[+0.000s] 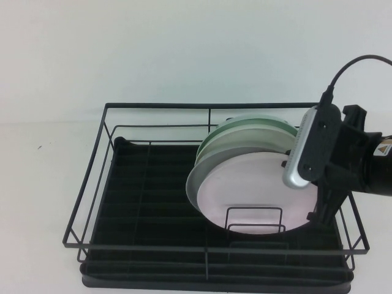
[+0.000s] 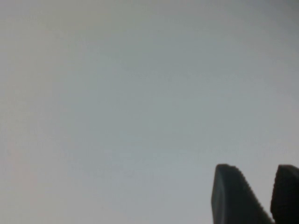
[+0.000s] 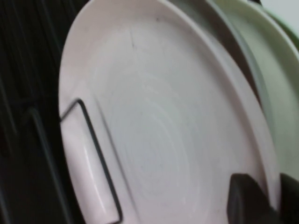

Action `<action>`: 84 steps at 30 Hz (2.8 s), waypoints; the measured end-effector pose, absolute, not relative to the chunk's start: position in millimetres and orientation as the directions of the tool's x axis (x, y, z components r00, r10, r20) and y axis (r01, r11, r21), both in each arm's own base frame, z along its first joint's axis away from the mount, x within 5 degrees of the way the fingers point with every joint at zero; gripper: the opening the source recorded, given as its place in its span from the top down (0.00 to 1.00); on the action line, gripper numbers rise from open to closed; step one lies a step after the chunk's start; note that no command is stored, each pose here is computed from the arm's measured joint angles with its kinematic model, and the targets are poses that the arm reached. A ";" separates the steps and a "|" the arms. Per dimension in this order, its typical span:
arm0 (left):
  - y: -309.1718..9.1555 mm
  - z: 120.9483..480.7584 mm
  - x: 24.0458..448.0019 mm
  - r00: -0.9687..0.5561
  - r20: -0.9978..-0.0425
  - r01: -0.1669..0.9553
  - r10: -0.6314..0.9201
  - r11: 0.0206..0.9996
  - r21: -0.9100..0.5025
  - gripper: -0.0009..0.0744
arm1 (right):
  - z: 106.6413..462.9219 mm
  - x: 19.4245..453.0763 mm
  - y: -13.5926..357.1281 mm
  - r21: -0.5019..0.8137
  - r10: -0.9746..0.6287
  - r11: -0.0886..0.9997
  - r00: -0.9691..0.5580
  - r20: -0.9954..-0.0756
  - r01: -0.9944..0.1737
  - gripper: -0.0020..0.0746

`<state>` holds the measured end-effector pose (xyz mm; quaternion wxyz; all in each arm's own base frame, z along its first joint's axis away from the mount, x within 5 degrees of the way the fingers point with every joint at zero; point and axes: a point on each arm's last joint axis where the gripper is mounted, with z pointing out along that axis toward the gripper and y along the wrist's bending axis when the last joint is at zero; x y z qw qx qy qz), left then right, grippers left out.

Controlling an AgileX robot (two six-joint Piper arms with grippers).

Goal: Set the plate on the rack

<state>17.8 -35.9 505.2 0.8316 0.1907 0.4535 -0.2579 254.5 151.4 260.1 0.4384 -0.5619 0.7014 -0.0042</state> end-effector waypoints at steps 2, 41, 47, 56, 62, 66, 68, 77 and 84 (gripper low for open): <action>-35.9 505.1 17.9 0.457 -0.853 0.600 -0.252 0.795 0.086 0.72 | 260.3 252.9 154.3 -0.495 -0.788 0.364 0.022 -0.616 -0.789 0.82; -12.3 380.5 81.7 -0.058 -0.998 0.163 -0.030 0.986 -0.039 0.99 | 436.1 12.7 32.5 -0.349 -0.076 0.733 0.439 -0.895 -0.584 0.98; -16.4 312.3 134.9 -0.229 -0.936 -0.058 -0.267 0.964 -0.261 0.99 | 393.8 35.4 34.4 -0.292 -0.119 0.789 0.331 -0.936 -0.541 0.98; -33.2 314.8 149.1 -0.170 -0.984 0.127 -0.058 0.989 -0.080 0.99 | 384.5 47.0 31.2 -0.244 -0.062 0.857 0.379 -0.923 -0.455 0.98; -33.7 315.0 149.0 -0.168 -0.984 0.134 -0.054 0.988 -0.077 0.99 | 385.2 46.8 31.0 -0.176 0.004 0.860 0.352 -0.936 -0.479 0.98; -33.3 314.9 149.1 -0.168 -0.984 0.129 -0.054 0.989 -0.077 0.99 | 385.2 46.8 31.0 -0.169 0.011 0.860 0.348 -0.937 -0.482 0.98; -31.6 315.1 149.3 -0.160 -0.987 0.119 -0.013 0.992 -0.032 0.99 | 385.2 46.8 31.0 -0.170 0.010 0.860 0.349 -0.937 -0.481 0.98; -11.4 303.3 82.5 0.050 -0.940 0.156 -0.337 0.932 -0.326 0.99 | 384.3 47.2 31.2 -0.167 0.012 0.860 0.345 -0.939 -0.483 0.98; 4.0 295.8 35.9 0.330 -0.806 0.060 -0.492 0.863 -0.502 0.99 | 382.9 47.5 31.8 -0.168 0.007 0.857 0.338 -0.941 -0.487 0.98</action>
